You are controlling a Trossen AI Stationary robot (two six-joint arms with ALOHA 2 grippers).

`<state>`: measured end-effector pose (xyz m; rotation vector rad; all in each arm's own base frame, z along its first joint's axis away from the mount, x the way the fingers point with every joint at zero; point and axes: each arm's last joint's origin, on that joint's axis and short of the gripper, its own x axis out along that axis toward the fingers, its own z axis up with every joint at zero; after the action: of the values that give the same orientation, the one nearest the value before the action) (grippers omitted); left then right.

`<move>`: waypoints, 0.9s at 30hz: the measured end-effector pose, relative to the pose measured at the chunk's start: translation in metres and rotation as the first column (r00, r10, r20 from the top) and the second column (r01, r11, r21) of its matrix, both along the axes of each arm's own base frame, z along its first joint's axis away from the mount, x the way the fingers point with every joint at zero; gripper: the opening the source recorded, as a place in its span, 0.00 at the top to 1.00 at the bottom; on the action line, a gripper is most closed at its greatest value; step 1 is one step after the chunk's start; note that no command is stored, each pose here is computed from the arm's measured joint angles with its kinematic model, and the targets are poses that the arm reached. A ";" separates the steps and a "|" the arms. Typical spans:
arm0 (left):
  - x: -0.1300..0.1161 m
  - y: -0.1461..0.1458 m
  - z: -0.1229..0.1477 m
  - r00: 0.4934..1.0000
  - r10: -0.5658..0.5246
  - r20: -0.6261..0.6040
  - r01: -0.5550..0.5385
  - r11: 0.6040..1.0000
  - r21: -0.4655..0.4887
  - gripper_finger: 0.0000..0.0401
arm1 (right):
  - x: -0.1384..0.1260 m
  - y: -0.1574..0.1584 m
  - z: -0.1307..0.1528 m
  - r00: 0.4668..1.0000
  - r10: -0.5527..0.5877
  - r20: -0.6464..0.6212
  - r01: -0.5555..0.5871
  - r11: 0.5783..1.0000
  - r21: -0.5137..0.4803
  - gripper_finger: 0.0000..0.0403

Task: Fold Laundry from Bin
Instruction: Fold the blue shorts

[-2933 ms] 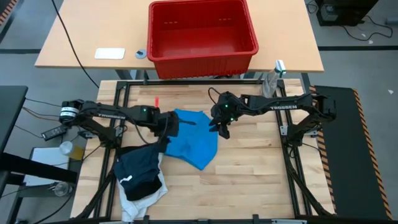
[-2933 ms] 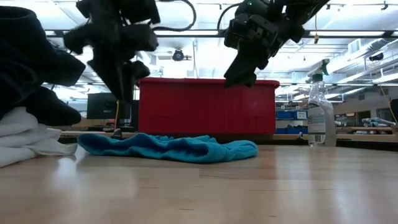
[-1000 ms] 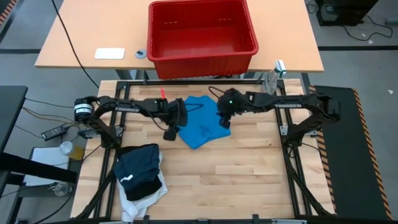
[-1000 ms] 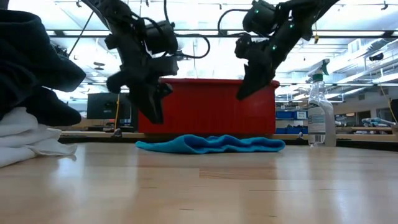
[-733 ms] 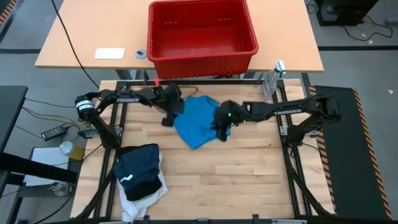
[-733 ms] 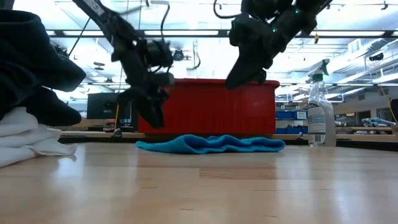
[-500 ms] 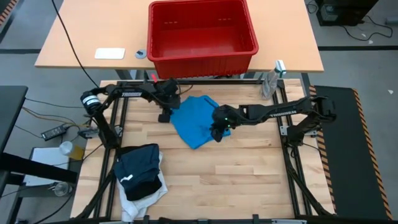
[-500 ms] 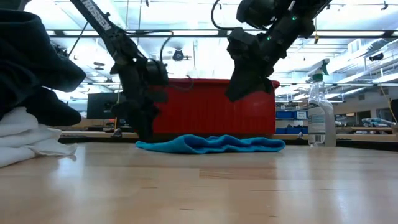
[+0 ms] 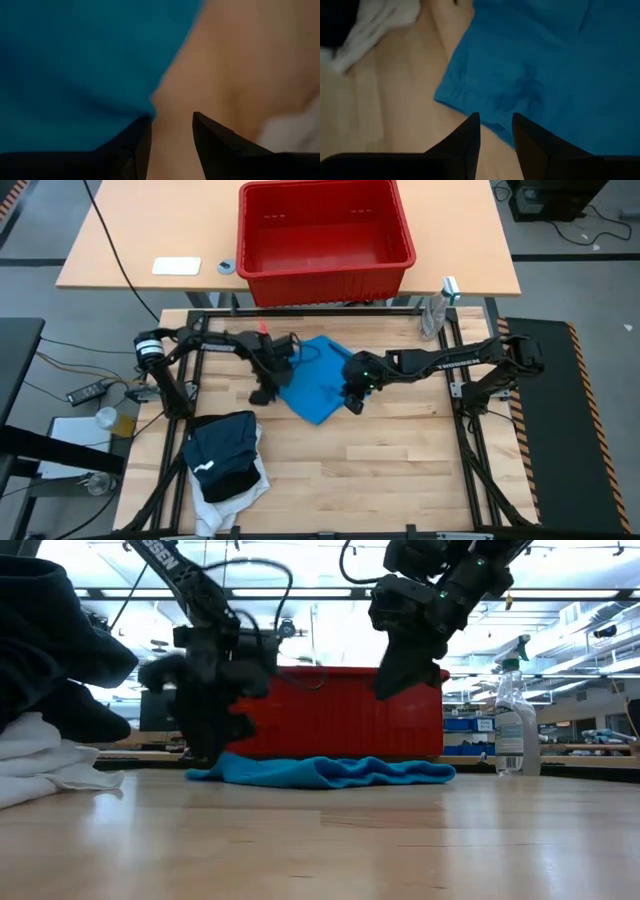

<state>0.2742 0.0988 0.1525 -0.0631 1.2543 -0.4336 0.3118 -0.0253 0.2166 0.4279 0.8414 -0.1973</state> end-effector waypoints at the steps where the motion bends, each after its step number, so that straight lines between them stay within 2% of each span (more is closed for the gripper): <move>1: 0.005 -0.009 0.001 1.000 -0.008 0.026 0.009 0.999 -0.050 0.64 | -0.001 0.000 -0.001 1.000 0.026 -0.012 -0.025 1.000 0.004 0.70; 3: 0.012 -0.026 0.007 0.998 -0.032 0.052 0.039 0.989 -0.142 0.64 | -0.003 0.000 -0.002 0.997 0.064 -0.034 -0.063 0.998 0.017 0.70; 5: 0.021 -0.038 0.018 0.994 -0.068 0.081 0.080 0.985 -0.150 0.64 | -0.006 -0.002 -0.006 0.996 0.065 -0.069 -0.063 0.998 0.023 0.70; 8: 0.023 -0.044 0.031 0.993 -0.087 0.082 0.093 0.993 -0.073 0.64 | -0.015 -0.009 -0.023 0.994 0.025 -0.110 -0.023 1.000 0.016 0.70; 12: 0.027 -0.034 0.045 0.987 -0.060 0.150 0.057 0.998 0.025 0.64 | -0.028 -0.014 -0.048 0.990 -0.021 -0.140 0.026 0.999 0.039 0.70; 15: 0.025 -0.022 0.040 0.992 -0.010 0.127 -0.012 0.985 0.170 0.64 | -0.038 -0.014 -0.061 0.980 -0.047 -0.194 0.060 0.996 0.062 0.70; 17: 0.022 -0.015 0.029 0.993 0.024 0.118 -0.047 0.979 0.200 0.64 | -0.042 -0.014 -0.065 0.977 -0.035 -0.209 0.047 0.998 0.051 0.70; 20: 0.022 -0.013 0.023 0.985 0.125 0.121 -0.145 0.974 0.172 0.64 | -0.046 -0.016 -0.070 0.973 -0.019 -0.230 0.015 1.000 -0.017 0.70; 23: 0.026 -0.018 0.030 0.970 0.196 0.144 -0.216 0.967 0.138 0.64 | -0.048 -0.024 -0.070 0.969 -0.026 -0.245 -0.005 0.992 -0.124 0.70; 27: 0.034 -0.028 0.044 0.953 0.247 0.175 -0.270 0.955 0.121 0.64 | -0.049 -0.047 -0.079 0.947 -0.080 -0.310 -0.032 0.940 -0.339 0.70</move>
<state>0.3086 0.0711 0.1970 -0.0683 1.0995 -0.1168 0.2627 -0.0723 0.1380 0.0782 1.0977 -0.4374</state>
